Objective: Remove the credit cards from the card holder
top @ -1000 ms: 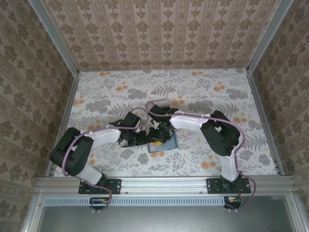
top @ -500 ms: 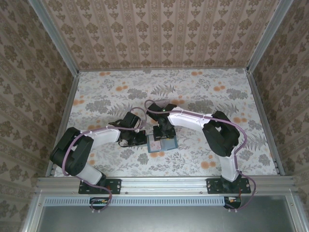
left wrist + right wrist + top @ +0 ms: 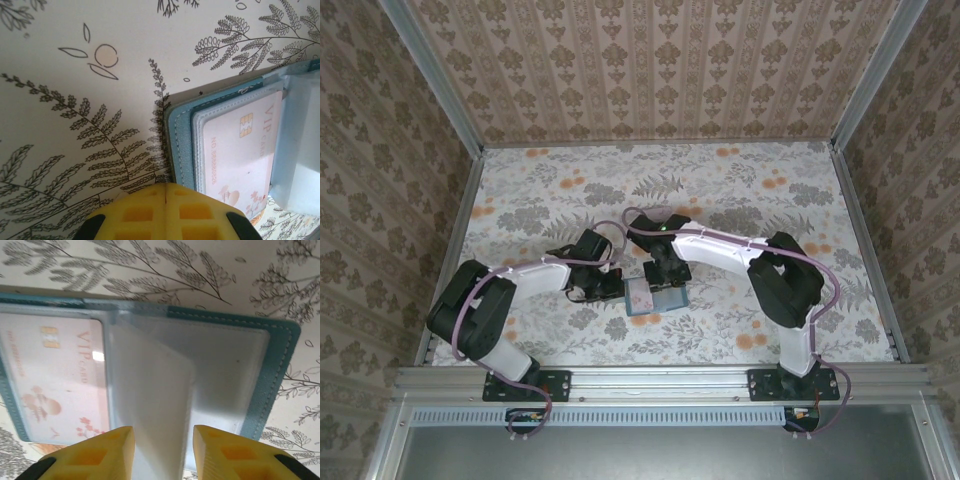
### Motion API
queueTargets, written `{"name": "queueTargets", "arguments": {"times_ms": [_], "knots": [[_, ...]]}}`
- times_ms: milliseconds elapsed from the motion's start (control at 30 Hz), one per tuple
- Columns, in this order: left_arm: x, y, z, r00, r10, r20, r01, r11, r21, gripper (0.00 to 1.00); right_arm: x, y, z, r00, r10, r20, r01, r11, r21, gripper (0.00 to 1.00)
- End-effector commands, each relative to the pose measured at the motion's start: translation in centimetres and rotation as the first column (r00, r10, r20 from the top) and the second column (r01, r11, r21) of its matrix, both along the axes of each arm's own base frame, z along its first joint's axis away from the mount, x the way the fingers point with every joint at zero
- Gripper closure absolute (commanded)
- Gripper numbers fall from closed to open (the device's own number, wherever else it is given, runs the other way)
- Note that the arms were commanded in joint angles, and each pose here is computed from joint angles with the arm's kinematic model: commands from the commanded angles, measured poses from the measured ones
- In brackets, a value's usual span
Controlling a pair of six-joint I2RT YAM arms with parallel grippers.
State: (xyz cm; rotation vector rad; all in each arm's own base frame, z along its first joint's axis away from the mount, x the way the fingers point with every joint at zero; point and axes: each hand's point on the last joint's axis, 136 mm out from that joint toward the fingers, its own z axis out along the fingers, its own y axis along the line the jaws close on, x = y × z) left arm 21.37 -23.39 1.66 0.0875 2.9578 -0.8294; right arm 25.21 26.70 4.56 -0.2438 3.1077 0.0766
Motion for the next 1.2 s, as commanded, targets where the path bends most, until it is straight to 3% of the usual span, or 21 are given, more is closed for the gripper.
{"name": "queueTargets", "arguments": {"times_ms": [0, 200, 433, 867, 1167], "knots": [[-1.4, 1.8, -2.4, 0.998, -0.006, -0.061, 0.013, 0.994, 0.106, 0.95, 0.1, -2.0, 0.0, 1.0, 0.004, 0.02, -0.003, 0.999, -0.041, 0.61], [-1.5, 2.2, -1.9, 0.998, 0.01, -0.06, -0.002, 0.992, 0.126, 0.95, 0.1, -4.4, -1.5, 1.0, 0.001, 0.02, 0.001, 0.995, -0.103, 0.57], [-0.6, 1.9, -0.3, 1.0, 0.009, -0.015, -0.007, 0.99, 0.141, 0.95, 0.3, -4.8, -0.3, 0.999, 0.023, 0.046, -0.018, 0.995, -0.096, 0.56], [1.0, -1.1, 3.4, 0.998, 0.006, 0.057, -0.009, 0.998, 0.061, 0.95, 0.8, -1.6, 2.6, 0.998, 0.032, 0.052, -0.036, 0.996, 0.076, 0.62], [0.4, -3.7, 3.2, 0.999, 0.01, 0.031, -0.009, 0.999, -0.035, 0.97, 1.0, 0.6, 3.1, 0.999, 0.047, 0.025, -0.05, 0.985, 0.162, 0.69]]}}
